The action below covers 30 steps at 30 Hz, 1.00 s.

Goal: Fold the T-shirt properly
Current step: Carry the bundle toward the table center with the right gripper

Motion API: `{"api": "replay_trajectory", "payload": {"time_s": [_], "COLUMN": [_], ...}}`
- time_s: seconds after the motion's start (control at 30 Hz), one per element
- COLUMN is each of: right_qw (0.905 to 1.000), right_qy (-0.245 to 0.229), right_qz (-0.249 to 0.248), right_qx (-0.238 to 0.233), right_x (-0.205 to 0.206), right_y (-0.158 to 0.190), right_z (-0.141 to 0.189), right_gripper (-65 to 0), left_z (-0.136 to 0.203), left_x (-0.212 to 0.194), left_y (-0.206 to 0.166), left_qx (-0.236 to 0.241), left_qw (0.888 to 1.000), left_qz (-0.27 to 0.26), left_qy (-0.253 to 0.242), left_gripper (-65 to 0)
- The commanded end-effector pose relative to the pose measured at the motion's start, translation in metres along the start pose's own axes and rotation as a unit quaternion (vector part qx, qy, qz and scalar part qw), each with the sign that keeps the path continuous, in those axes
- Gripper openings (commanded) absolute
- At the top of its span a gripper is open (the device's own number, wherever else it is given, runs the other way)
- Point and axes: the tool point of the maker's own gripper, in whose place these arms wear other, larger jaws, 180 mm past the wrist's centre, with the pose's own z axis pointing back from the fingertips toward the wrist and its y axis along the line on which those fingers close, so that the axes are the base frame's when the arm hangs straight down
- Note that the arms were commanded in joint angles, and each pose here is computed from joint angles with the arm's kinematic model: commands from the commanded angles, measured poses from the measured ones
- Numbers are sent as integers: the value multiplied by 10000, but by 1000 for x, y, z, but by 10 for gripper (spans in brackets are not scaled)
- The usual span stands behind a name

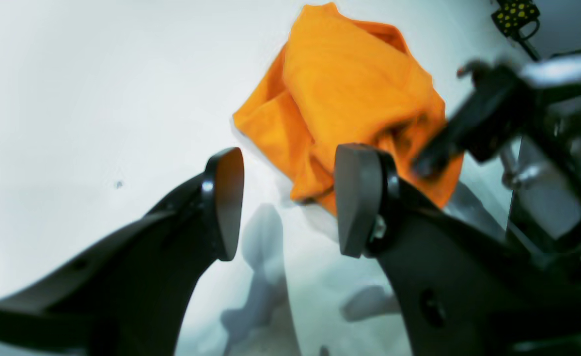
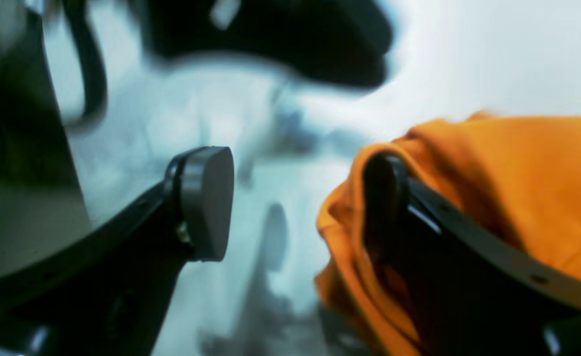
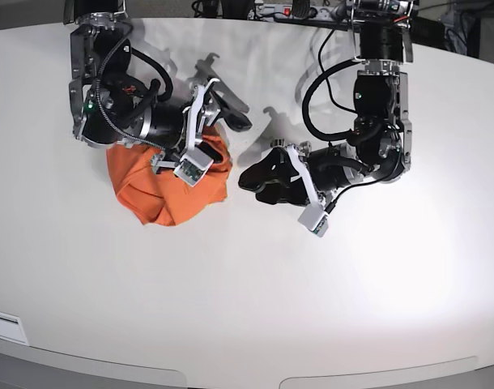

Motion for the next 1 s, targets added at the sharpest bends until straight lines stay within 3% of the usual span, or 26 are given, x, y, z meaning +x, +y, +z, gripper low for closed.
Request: {"api": "replay_trajectory", "payload": {"time_s": [0.0, 0.17, 0.27, 0.37, 0.53, 0.73, 0.83, 0.97], "right_qw": [9995, 9973, 9954, 9937, 9892, 9718, 9690, 9740], "right_qy": [-266, -621, -752, -831, -578, -606, -580, -517], "right_qz": [151, 387, 585, 740, 814, 485, 296, -1], "right_qx": [-61, 24, -40, -110, -1069, -2227, -2383, -2203], "right_x": [17, 39, 50, 57, 49, 36, 23, 6], "right_y": [-4, 9, 13, 16, -25, -83, -92, -99], "right_z": [6, 17, 23, 29, 48, 100, 110, 100], "right_gripper": [-243, -251, -291, -305, -305, -305, -306, -305], "left_z": [3, 8, 9, 10, 12, 12, 12, 12], "left_x": [18, 16, 15, 14, 13, 13, 13, 14], "left_y": [-3, 0, 1, 2, 5, 5, 4, 3], "left_qx": [-72, -40, -36, -9, 26, 28, 19, -7], "left_qw": [9995, 9995, 9995, 9995, 9994, 9994, 9994, 9995], "left_qz": [-170, -255, -296, -310, -326, -325, -322, -309], "left_qy": [-250, -186, -139, -118, -82, -80, -94, -115], "left_gripper": [-336, -336, -348, -420, -528, -530, -530, -530]}}
